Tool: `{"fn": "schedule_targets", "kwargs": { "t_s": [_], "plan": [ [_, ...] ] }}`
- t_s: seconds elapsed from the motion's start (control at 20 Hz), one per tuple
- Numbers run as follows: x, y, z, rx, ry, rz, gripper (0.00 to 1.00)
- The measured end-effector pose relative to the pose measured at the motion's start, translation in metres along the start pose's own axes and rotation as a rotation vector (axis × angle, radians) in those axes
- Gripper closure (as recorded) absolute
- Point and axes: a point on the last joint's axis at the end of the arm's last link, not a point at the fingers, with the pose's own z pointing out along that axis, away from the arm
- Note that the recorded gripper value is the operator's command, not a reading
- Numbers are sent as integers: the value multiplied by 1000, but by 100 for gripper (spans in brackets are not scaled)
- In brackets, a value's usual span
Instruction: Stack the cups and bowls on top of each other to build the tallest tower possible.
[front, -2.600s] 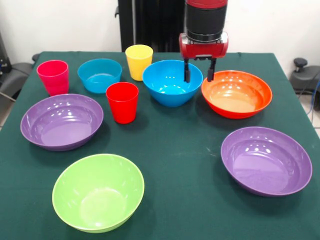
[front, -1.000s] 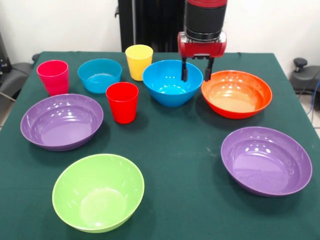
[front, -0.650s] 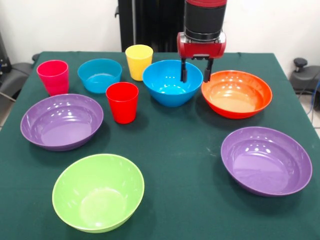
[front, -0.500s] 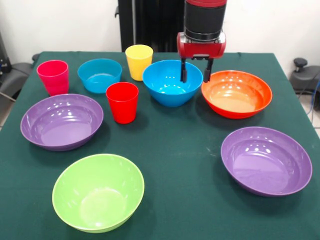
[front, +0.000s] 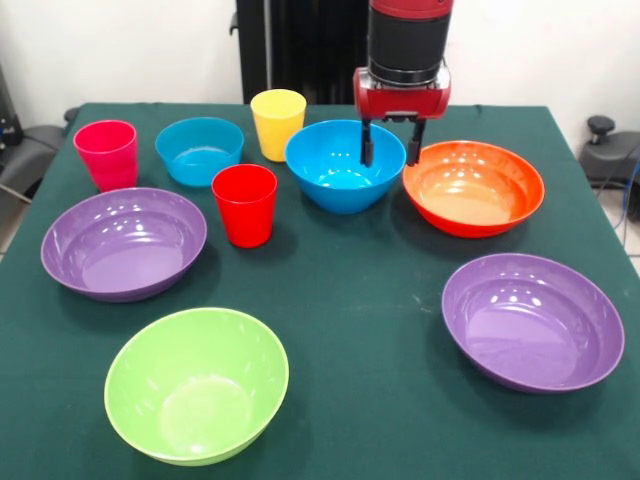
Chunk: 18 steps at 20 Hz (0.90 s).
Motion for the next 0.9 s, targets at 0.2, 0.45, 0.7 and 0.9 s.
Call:
{"fn": "schedule_targets", "kwargs": {
  "t_s": [0.2, 0.45, 0.7, 0.9],
  "plan": [
    [3, -4, 6, -4, 13, 10, 0],
    [3, -25, 13, -20, 24, 47, 0],
    [1, -54, 14, -28, 19, 89, 0],
    [-1, -68, 14, -30, 2, 106, 0]
  ]
}}
